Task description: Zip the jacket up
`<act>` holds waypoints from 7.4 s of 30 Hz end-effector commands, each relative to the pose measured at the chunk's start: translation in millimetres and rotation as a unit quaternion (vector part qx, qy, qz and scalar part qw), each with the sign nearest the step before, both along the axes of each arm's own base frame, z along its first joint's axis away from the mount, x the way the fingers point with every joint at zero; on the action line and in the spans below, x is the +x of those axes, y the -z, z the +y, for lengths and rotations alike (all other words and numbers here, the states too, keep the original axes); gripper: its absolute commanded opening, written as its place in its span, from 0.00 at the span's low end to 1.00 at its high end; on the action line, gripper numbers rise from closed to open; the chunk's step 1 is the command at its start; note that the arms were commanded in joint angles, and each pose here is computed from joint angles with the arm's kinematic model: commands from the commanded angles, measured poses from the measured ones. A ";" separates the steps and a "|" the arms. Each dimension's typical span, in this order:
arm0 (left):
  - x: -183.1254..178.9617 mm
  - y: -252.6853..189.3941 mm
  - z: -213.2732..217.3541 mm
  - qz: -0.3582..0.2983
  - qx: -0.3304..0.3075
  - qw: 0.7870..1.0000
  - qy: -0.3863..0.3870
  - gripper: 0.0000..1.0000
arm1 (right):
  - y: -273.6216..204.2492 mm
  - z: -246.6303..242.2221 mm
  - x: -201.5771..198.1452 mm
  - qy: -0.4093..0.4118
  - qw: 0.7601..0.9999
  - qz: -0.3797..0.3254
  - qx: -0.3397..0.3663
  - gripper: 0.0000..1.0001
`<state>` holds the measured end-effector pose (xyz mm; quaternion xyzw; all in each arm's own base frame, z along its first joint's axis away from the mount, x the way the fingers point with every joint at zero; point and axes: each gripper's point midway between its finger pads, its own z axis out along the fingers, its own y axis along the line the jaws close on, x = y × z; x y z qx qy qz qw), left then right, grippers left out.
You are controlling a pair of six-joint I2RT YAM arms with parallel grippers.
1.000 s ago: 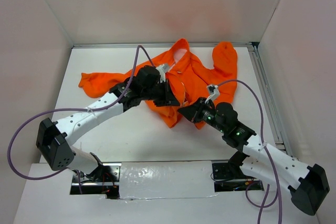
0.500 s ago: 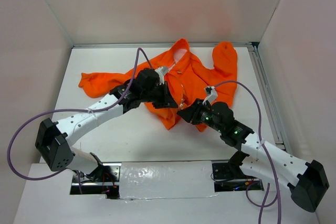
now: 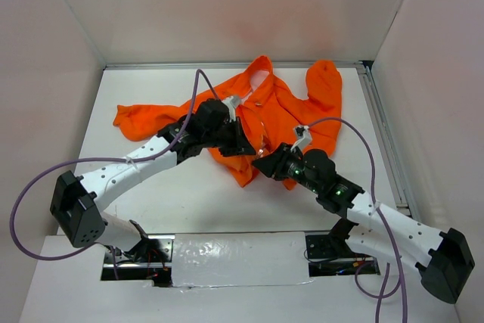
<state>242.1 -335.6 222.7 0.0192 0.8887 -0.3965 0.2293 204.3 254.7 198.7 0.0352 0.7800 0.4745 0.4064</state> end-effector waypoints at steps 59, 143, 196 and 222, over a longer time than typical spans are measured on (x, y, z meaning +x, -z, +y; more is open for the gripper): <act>-71.6 49.9 18.1 -0.083 0.053 0.990 0.104 0.00 | -48.5 -34.3 29.1 0.136 0.988 0.068 -0.018 0.00; -145.8 107.5 82.9 0.094 0.167 0.980 0.051 0.00 | 64.7 39.1 -44.8 -0.144 0.938 -0.059 -0.311 0.42; -137.9 186.2 70.9 0.187 0.280 0.941 0.040 0.58 | 77.7 23.6 -46.4 -0.154 0.946 -0.024 -0.285 0.60; 95.7 -44.9 -68.4 -0.238 0.042 0.953 0.184 0.00 | 15.1 -157.1 35.5 0.370 0.921 0.048 -0.112 0.83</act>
